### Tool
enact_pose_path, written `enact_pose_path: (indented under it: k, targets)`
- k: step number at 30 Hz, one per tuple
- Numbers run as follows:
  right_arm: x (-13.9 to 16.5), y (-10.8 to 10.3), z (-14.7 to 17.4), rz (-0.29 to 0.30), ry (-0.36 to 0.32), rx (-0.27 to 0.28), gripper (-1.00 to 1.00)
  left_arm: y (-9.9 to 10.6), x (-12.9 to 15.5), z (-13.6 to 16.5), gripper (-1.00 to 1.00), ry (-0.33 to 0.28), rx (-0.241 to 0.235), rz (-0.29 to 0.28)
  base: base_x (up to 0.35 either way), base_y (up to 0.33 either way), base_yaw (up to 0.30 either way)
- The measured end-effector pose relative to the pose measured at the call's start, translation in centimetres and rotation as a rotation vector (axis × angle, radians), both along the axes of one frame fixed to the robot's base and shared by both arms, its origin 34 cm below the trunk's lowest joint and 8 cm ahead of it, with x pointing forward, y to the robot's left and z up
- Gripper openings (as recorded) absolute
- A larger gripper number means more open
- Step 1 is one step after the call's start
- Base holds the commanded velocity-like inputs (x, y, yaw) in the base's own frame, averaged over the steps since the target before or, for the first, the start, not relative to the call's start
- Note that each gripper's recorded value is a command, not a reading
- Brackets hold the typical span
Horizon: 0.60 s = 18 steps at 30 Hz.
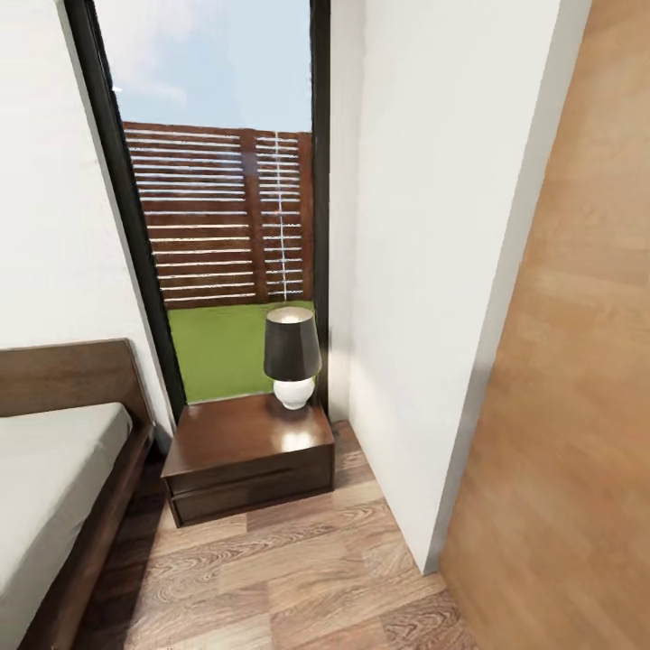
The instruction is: In the bedroom, move the book from the bed onto either nightstand, and place the two sandals side by side next to the bed.
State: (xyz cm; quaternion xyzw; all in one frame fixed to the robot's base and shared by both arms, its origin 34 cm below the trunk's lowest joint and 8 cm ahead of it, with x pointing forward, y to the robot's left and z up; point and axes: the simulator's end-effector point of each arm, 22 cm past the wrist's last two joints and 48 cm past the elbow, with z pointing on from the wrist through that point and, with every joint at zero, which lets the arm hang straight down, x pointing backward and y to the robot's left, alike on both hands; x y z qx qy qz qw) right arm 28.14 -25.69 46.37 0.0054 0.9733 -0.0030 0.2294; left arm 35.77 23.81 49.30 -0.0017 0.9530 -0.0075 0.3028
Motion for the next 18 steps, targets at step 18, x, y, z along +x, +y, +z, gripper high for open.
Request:
enact_pose_path:
  k: [18]
  targets:
    - [0.0, 0.0, 0.0, 0.0, 0.0, 0.0, 1.0, 0.0, -0.01, 0.0, 1.0, 0.0, 0.0, 0.0, 0.0, 0.0, 0.294]
